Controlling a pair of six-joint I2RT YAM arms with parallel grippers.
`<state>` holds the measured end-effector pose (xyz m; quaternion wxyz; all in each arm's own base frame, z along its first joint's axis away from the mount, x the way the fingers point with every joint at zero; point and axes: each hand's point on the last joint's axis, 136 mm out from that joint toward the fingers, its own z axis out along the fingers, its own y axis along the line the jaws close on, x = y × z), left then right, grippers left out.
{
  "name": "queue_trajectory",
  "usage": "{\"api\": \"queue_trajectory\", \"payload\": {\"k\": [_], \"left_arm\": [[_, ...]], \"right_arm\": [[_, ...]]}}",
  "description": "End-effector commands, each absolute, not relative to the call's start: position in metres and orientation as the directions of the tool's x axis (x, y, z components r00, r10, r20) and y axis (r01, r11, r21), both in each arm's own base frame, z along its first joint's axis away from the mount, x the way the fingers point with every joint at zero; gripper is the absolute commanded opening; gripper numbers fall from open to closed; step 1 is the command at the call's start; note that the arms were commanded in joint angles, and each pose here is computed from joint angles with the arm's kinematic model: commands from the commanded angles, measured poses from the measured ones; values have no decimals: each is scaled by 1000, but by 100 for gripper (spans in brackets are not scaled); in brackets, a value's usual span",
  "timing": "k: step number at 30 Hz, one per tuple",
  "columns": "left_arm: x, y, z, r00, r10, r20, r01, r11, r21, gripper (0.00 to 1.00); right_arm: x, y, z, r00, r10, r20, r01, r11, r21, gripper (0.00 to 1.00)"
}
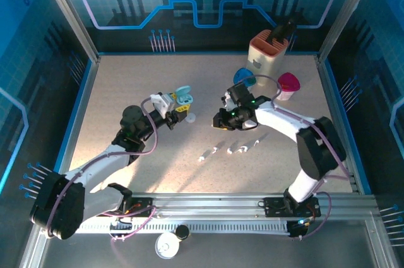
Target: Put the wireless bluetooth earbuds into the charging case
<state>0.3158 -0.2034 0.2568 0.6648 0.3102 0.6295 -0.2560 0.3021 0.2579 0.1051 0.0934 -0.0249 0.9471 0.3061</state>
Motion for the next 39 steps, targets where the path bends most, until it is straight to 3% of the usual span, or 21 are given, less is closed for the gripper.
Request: {"api": "queue_trajectory", "payload": {"k": [1, 16, 22, 25, 28, 32, 39], "left_arm": [[314, -209, 241, 78, 100, -992, 765, 632, 124, 39], [315, -231, 213, 32, 175, -984, 854, 507, 118, 39], [323, -222, 212, 17, 152, -988, 811, 576, 103, 40], [323, -219, 213, 7, 136, -991, 802, 591, 87, 41], [323, -218, 213, 1, 122, -993, 802, 592, 73, 41], [321, -219, 222, 11, 76, -997, 806, 589, 53, 37], [318, -220, 236, 19, 4, -1000, 810, 586, 18, 36]], "right_arm": [[283, 240, 123, -971, -92, -222, -196, 837, 511, 23], [273, 253, 210, -880, -270, -391, -436, 787, 437, 25], [281, 243, 184, -913, -202, -354, -350, 834, 426, 28], [281, 224, 165, -947, -104, -304, -235, 869, 434, 38], [280, 196, 144, -962, -1, -272, -117, 904, 410, 41], [270, 165, 114, -976, 115, -186, 32, 916, 399, 41], [257, 168, 82, -988, 133, -81, 89, 909, 408, 40]]}}
